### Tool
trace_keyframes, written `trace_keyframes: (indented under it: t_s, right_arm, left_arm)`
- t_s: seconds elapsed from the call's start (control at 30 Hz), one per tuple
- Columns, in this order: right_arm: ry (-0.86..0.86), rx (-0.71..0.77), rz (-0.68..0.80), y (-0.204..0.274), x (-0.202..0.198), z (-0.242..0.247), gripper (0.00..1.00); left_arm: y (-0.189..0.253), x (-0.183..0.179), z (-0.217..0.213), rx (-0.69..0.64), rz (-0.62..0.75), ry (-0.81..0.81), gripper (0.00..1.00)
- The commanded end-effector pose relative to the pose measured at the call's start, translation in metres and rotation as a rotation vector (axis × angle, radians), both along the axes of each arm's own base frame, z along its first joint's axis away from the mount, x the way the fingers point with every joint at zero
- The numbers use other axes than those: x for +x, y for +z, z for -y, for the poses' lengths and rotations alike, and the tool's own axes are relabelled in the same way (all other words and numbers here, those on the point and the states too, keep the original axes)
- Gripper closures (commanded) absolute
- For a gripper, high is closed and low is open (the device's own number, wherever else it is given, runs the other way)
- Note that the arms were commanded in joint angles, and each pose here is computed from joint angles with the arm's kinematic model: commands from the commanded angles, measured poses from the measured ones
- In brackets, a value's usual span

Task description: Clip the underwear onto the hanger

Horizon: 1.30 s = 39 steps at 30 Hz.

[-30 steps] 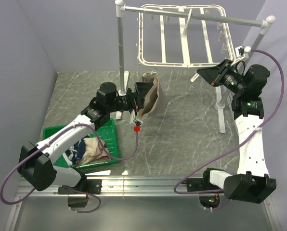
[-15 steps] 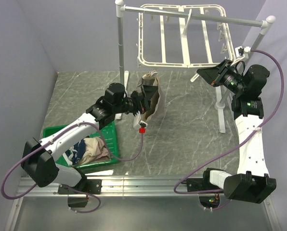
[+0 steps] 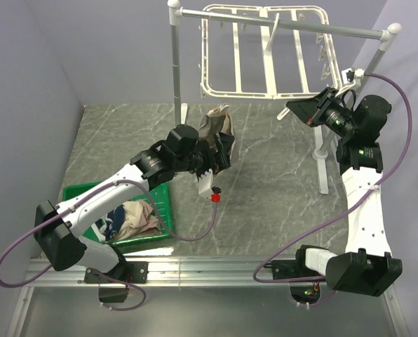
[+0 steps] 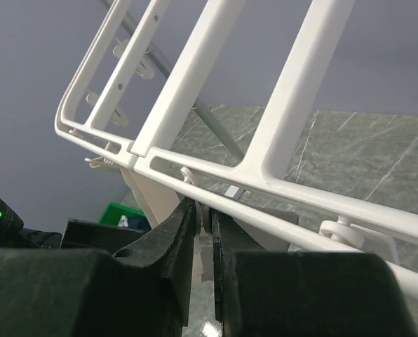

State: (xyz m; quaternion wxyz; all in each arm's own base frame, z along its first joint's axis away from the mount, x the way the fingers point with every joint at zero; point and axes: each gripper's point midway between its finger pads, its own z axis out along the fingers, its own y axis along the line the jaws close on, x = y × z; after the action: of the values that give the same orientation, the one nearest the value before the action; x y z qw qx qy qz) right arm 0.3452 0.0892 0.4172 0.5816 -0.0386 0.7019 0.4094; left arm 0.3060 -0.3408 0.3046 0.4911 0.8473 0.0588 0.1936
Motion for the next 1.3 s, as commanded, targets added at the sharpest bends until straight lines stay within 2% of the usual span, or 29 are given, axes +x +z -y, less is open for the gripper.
trace_keyframes:
  t_s: [0.0, 0.13, 0.47, 0.7, 0.8, 0.9, 1.27]
  right_arm:
    - [0.041, 0.007, -0.012, -0.004, -0.005, -0.005, 1.0]
    - [0.045, 0.008, -0.02, -0.007, -0.004, -0.005, 1.0]
    - [0.06, 0.005, -0.021, -0.01, -0.006, -0.006, 1.0]
    - [0.063, 0.006, -0.026, -0.012, -0.005, -0.007, 1.0]
    - [0.062, 0.007, -0.032, -0.015, -0.004, -0.006, 1.0]
    - [0.067, 0.01, -0.038, -0.017, -0.004, -0.007, 1.0]
    - [0.068, 0.004, -0.047, -0.024, -0.005, -0.006, 1.0]
  left_arm:
    - [0.007, -0.002, 0.01, 0.338, 0.426, -0.221, 0.01]
    - [-0.008, -0.004, 0.015, 0.387, 0.408, -0.227, 0.01]
    - [-0.028, -0.007, 0.045, 0.398, 0.427, -0.257, 0.01]
    - [-0.046, -0.012, 0.044, 0.44, 0.396, -0.27, 0.06]
    - [-0.055, -0.016, 0.045, 0.441, 0.37, -0.292, 0.04]
    - [-0.057, -0.018, 0.05, 0.429, 0.356, -0.31, 0.01]
    - [-0.045, -0.025, 0.052, 0.418, 0.385, -0.308, 0.01]
